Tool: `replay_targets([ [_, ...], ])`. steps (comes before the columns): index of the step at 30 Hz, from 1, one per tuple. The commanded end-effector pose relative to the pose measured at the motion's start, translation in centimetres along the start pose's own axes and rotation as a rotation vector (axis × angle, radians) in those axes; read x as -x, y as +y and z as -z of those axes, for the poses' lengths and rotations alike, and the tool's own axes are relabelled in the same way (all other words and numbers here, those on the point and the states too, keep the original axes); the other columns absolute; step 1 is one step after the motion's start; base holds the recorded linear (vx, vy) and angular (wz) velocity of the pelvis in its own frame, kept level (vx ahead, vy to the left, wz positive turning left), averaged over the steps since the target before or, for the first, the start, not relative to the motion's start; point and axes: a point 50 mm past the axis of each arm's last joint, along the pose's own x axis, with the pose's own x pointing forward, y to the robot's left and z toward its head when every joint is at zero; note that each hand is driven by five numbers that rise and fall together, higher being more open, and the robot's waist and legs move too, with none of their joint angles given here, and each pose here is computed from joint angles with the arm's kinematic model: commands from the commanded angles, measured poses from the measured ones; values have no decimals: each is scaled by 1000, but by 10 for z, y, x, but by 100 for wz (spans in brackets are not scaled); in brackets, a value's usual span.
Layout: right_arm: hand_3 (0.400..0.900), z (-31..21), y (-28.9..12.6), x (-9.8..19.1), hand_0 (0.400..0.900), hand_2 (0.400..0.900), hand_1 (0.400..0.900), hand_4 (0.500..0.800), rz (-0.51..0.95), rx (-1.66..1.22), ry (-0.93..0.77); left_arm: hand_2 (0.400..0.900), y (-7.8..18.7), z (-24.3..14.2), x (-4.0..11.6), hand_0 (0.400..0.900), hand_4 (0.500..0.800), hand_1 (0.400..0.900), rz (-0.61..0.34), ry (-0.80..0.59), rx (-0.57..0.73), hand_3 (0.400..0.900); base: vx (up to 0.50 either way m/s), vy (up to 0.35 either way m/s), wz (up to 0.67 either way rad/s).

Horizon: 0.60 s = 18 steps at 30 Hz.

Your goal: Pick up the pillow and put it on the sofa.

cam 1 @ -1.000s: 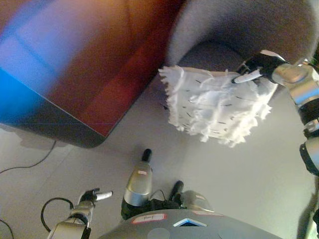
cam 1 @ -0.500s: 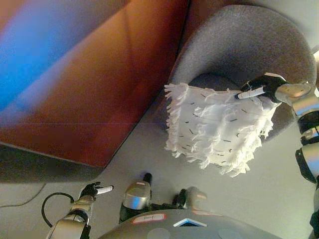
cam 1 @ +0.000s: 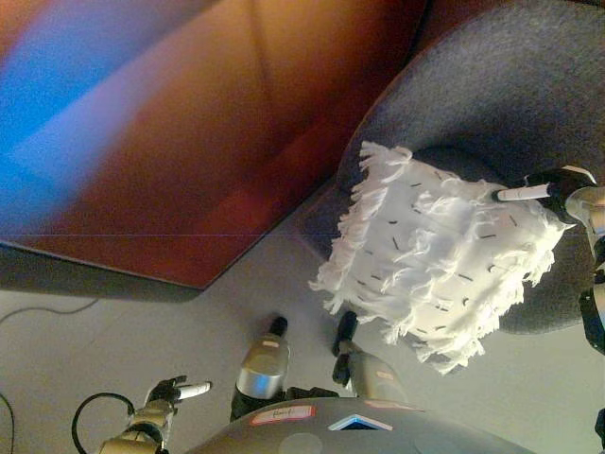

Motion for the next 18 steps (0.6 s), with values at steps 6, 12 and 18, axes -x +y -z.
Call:
replay_targets([
  [6, 900, -56, -96, 45, 900, 900, 900, 800, 394, -64, -167, 900, 46, -5, 3, 900, 800, 900, -59, -41, -59, 900, 13, 7, -3],
  [12, 900, -37, -104, 47, 900, 900, 900, 800, 463, -105, -65, 900, 49, -1, 4, 900, 800, 900, -66, -37, -59, 900, -1, 22, -7],
  [18, 900, -19, -109, 47, 900, 900, 900, 800, 466, -135, -32, 900, 55, 3, 5, 900, 800, 900, -77, -36, -52, 900, -18, 38, -17],
])
